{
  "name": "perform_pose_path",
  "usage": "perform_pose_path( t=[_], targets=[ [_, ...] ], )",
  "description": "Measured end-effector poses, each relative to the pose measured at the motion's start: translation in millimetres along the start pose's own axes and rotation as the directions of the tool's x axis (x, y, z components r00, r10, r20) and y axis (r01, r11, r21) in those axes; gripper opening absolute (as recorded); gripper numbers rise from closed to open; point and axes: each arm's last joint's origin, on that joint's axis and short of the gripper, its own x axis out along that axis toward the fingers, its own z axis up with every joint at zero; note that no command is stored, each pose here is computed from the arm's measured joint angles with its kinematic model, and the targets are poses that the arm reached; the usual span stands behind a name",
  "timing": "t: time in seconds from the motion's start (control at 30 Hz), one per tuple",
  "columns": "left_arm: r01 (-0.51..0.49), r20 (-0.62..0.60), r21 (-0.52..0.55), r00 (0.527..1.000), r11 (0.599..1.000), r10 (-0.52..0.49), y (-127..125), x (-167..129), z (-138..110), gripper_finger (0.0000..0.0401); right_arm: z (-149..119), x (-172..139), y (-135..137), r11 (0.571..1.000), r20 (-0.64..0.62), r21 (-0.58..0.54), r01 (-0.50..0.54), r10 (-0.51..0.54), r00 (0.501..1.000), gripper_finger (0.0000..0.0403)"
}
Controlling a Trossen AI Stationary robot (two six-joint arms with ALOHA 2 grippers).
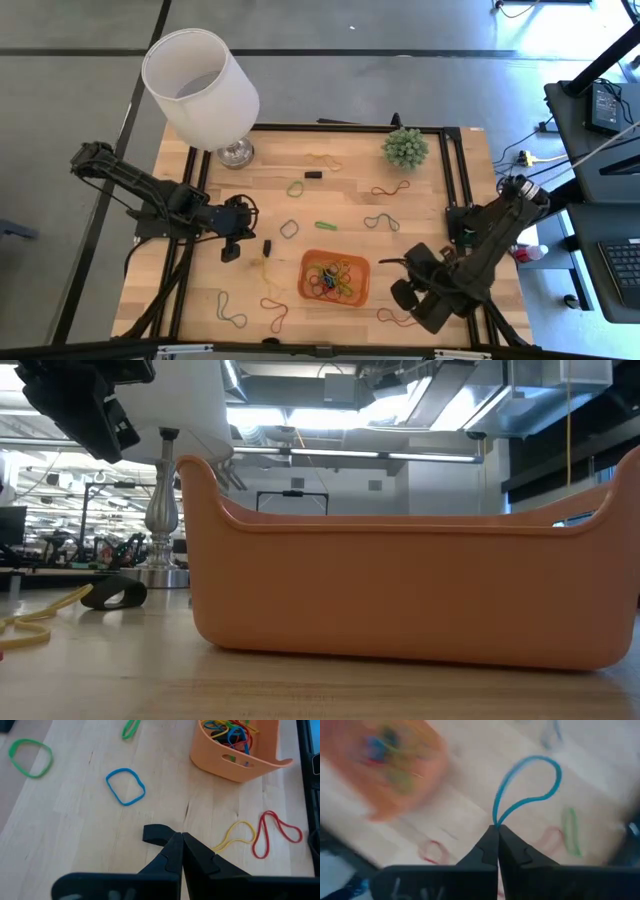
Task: Pick and place rubber bands into bin
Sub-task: Put the blue rubber band into the orange bin
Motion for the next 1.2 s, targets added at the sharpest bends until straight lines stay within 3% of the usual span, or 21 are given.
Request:
perform_pose_path(
  t=[0.17,0.43,0.63,0.87,0.97,1.2],
  targets=[
    [0.000,0.000,0.000,1.000,1.000,0.000,0.0,0.0,0.1,0.0002,20.9,-26.5,22.2,0.978,0.182,-0.109,-0.177,0.194,0.964,0.0000],
    [-0.001,0.000,0.001,1.000,1.000,0.001,0.0,0.0,-0.1,0.0002,53.6,-4.0,80.5,0.940,0.233,-0.288,-0.183,0.254,0.939,0.0000],
    [-0.010,0.005,0.001,1.000,1.000,0.010,0.3,0.0,0.1,0.0002,74.6,42.6,114.4,0.924,0.145,-0.343,-0.167,0.228,0.963,0.0000],
    [-0.014,0.007,0.001,1.000,1.000,0.014,0.5,0.0,0.2,0.0002,77.3,91.2,128.0,0.933,-0.037,-0.332,-0.138,0.133,0.990,0.0000],
    [-0.022,0.013,0.001,1.000,1.000,0.022,0.7,0.0,0.3,0.0002,74.6,101.2,130.6,0.933,-0.105,-0.330,-0.145,0.116,0.988,0.0008],
    [-0.049,0.030,0.000,0.998,0.999,0.049,1.4,0.0,0.8,0.0003,74.4,101.3,130.2,0.956,-0.118,-0.256,-0.140,0.113,0.987,0.0054]
  ],
)
